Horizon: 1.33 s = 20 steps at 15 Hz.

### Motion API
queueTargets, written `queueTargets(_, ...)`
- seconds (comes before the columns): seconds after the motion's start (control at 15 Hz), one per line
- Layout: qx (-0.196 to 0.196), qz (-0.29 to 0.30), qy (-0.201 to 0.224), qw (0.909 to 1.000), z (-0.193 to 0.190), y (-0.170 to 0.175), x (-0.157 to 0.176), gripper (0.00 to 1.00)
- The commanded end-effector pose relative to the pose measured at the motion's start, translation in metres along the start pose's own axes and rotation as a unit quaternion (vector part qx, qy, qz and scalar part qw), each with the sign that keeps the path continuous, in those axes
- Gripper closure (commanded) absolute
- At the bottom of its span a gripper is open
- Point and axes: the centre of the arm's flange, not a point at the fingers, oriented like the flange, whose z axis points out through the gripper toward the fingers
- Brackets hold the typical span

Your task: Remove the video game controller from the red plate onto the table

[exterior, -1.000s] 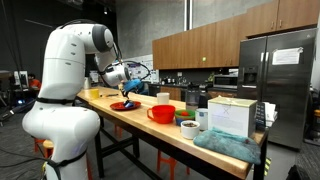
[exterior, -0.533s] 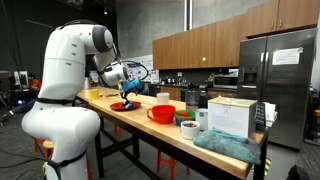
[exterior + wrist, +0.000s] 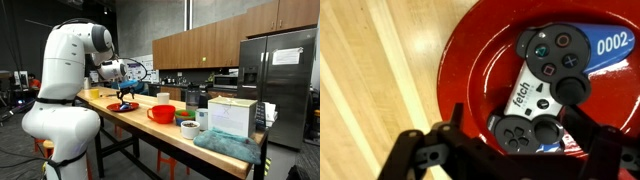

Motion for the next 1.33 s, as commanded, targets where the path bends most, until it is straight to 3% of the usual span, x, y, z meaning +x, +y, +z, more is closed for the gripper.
queueTargets(0.0,0.018,0.001,-0.007,0.9998,-0.020,0.013,-0.001,0.00)
queueTargets(0.2,0.009,0.016,0.000,0.9998,-0.040,0.026,0.004,0.00)
queueTargets(0.4,0.027,0.034,0.009,0.9990,-0.060,0.032,0.009,0.00)
queueTargets(0.87,0.112,0.066,-0.046,0.9904,-0.065,0.016,-0.002,0.00)
queueTargets(1.27,0.202,0.100,-0.018,0.9740,-0.045,-0.017,0.002,0.00)
